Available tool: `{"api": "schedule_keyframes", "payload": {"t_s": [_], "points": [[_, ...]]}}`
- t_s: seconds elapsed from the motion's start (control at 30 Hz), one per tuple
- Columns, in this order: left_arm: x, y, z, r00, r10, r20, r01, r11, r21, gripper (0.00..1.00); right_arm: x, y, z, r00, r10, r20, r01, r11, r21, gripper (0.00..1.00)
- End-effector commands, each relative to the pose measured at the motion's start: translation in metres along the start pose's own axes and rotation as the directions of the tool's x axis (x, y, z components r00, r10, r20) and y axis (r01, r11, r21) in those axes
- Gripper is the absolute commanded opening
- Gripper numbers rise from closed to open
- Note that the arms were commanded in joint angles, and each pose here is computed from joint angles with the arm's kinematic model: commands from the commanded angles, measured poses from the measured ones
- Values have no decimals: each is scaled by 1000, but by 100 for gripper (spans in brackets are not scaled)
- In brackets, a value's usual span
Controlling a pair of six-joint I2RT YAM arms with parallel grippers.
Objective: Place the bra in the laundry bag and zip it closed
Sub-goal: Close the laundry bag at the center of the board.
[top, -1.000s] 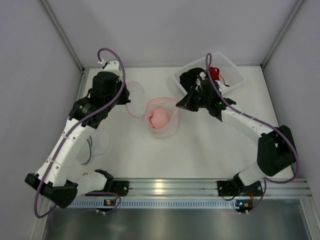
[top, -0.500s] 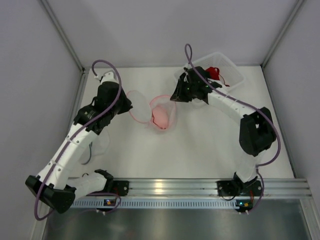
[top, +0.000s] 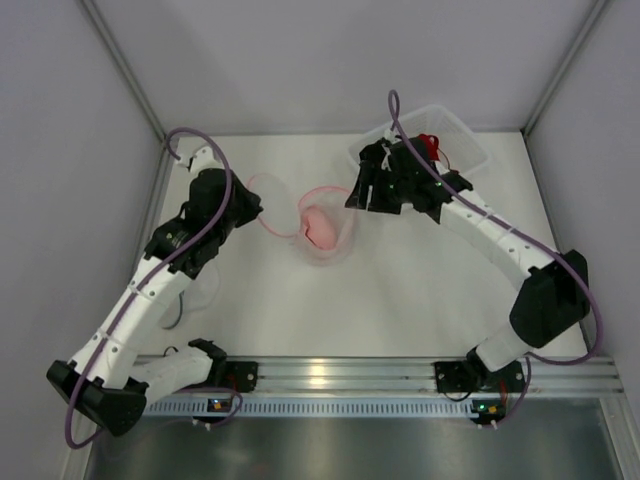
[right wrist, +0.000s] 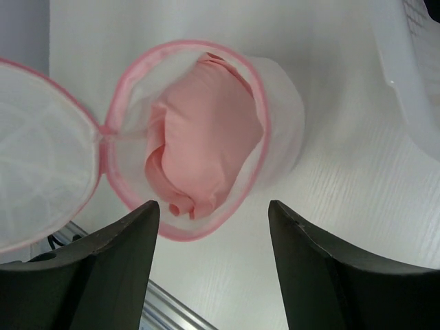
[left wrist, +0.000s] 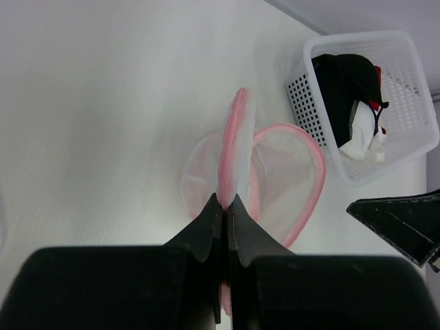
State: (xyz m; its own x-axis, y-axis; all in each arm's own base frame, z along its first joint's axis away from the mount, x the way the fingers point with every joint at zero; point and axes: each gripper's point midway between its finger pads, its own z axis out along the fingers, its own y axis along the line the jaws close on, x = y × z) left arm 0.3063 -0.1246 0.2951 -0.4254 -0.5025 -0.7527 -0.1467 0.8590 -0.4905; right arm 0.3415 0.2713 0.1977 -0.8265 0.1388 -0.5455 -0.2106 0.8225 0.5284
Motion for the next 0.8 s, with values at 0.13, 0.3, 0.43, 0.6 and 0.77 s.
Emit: {"api": "schedule_keyframes", "payload": {"t_s": [0.13, 0.3, 0.43, 0.6, 0.77], "points": [[-9, -16, -1, 998, -45, 44, 42, 997, 68, 0, 32, 18, -1, 1000, 10, -7, -9, 999, 51, 62], [-13, -13, -8, 997, -35, 67, 30, 997, 72, 0, 52, 15, 7, 999, 48, -20, -46, 997, 63, 56], [-10, -11, -8, 998, -29, 62, 24, 997, 71, 0, 53, 18, 25, 998, 48, -34, -45, 997, 63, 51], [-8, -9, -8, 998, -18, 60, 14, 998, 67, 0, 41, 31, 39, 1000, 23, -13, -22, 998, 52, 46], [-10, -4, -9, 997, -3, 80, -1, 999, 50, 0, 43, 24, 49, 1000, 12, -28, -10, 996, 85, 19]]}}
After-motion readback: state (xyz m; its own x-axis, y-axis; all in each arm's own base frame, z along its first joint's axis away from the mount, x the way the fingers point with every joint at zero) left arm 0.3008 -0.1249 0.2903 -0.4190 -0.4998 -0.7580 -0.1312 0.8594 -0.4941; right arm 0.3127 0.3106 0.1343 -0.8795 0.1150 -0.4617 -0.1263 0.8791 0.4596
